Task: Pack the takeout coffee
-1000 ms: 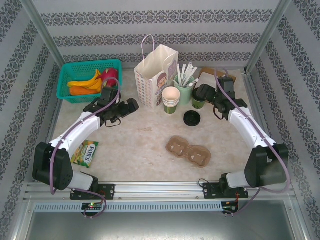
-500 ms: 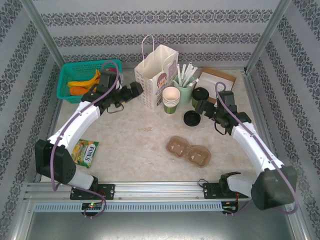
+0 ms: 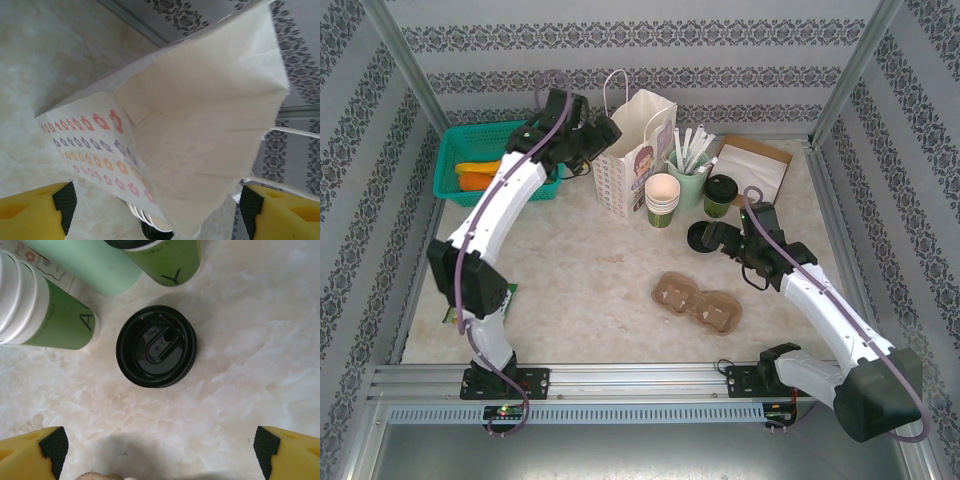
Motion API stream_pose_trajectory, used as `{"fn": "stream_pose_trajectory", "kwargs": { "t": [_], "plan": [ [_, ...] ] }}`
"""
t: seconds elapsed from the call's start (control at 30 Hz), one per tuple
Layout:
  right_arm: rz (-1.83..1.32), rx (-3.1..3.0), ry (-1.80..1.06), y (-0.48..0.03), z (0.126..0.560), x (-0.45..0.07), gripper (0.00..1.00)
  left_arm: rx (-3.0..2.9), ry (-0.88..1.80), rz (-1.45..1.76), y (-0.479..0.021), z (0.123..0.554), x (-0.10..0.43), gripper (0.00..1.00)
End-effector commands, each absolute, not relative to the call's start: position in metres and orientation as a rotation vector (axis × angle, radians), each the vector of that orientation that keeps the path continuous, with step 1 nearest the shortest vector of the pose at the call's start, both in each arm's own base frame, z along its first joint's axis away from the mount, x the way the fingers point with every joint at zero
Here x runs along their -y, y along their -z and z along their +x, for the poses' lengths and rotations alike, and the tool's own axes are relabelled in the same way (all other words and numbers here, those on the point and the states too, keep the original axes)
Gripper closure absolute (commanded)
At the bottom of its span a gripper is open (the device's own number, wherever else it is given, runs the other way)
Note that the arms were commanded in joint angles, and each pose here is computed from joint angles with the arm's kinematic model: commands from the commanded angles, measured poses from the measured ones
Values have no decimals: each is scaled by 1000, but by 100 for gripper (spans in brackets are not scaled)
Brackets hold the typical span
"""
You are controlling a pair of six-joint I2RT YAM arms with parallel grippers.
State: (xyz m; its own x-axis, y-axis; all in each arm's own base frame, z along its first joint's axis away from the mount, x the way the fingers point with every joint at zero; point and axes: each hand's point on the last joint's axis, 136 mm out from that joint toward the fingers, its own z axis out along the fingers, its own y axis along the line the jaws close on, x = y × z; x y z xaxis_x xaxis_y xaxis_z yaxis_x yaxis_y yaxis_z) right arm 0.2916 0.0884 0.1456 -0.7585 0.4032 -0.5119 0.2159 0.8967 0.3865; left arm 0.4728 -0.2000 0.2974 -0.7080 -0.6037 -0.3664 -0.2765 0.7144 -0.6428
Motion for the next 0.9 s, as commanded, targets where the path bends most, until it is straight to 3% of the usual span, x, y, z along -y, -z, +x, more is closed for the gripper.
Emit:
{"fn": "stream_pose_trajectory", "kwargs": {
  "t": [0.0,0.13,0.43,0.87],
  "plan": [
    [422,-2443,-369,-153,293,-88,3,-2444,625,-754,-281,459,201,19],
    [418,-2441,-372,-152,291,-90,4,-2448,613,-784,-272,468,205,32],
    [397,-2484,-383,-154,272,-91,3,-2412,537,-762,-277,471,195,85],
    [566,-2565,-365,-141,238,-102,2,-2392,419,-666,-291,441,149,96]
  ]
}}
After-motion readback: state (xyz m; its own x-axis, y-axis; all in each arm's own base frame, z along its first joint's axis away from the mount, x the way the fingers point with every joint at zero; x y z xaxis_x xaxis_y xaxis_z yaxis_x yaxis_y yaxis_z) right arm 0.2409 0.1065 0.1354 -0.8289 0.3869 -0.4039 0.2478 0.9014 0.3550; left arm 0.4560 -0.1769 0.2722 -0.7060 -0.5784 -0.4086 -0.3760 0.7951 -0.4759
